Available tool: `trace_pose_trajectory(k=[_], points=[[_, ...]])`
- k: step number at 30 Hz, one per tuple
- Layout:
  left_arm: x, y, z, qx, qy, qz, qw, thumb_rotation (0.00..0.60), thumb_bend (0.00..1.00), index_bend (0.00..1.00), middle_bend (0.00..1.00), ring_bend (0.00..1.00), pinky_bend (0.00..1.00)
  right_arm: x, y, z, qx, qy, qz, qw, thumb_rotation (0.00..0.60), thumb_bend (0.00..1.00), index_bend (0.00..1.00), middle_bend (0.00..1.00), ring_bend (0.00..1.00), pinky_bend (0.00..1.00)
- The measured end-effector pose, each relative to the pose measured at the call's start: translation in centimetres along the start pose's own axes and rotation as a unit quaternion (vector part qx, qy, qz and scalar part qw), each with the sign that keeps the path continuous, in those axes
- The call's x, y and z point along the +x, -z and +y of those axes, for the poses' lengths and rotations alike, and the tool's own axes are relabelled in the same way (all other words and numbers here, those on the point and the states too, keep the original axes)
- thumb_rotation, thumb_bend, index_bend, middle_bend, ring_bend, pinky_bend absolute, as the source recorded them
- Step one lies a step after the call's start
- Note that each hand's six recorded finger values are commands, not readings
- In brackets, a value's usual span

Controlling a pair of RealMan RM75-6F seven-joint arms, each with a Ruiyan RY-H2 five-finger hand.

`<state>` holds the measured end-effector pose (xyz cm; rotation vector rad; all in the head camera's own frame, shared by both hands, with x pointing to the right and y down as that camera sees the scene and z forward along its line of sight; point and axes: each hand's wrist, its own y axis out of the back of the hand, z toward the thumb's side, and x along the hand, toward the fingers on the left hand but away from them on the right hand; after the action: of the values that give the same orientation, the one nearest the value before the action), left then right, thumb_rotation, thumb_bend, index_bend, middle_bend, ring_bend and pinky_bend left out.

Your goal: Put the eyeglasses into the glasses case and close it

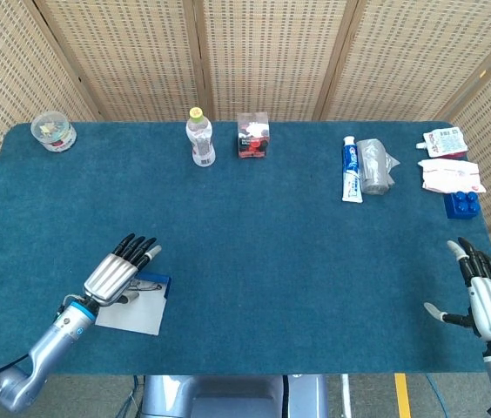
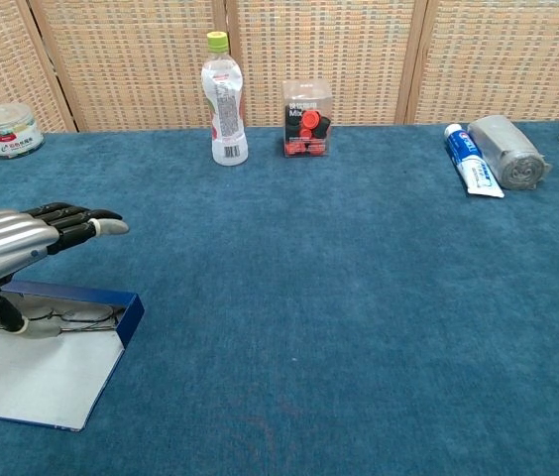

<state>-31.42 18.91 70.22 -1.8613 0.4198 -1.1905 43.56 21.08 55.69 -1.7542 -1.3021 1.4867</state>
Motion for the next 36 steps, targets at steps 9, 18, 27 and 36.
trace_pose_trajectory(k=[9,18,27,36], points=[[-2.5,0.7,0.7,-0.027,-0.005,-0.006,0.9996,0.600,0.00,0.00,0.00,0.00,0.00,0.0,0.0,0.0,0.000,0.002,0.000,1.0000,0.600,0.00,0.00,0.00,0.00,0.00],[-7.4,0.1,0.3,-0.084,-0.034,-0.037,0.9953,0.600,0.14,0.12,0.00,0.00,0.00,0.1,-0.1,0.1,0.000,0.004,0.002,1.0000,0.600,0.00,0.00,0.00,0.00,0.00],[-10.4,0.1,-1.5,-0.102,-0.022,-0.028,0.9942,0.600,0.31,0.37,0.00,0.00,0.00,0.1,-0.1,0.1,0.000,0.006,0.002,1.0000,0.600,0.00,0.00,0.00,0.00,0.00],[-10.9,0.0,-2.5,-0.090,-0.015,0.002,0.9958,0.600,0.31,0.38,0.00,0.00,0.00,0.1,-0.1,0.1,-0.002,0.006,0.002,1.0000,0.600,0.00,0.00,0.00,0.00,0.00]])
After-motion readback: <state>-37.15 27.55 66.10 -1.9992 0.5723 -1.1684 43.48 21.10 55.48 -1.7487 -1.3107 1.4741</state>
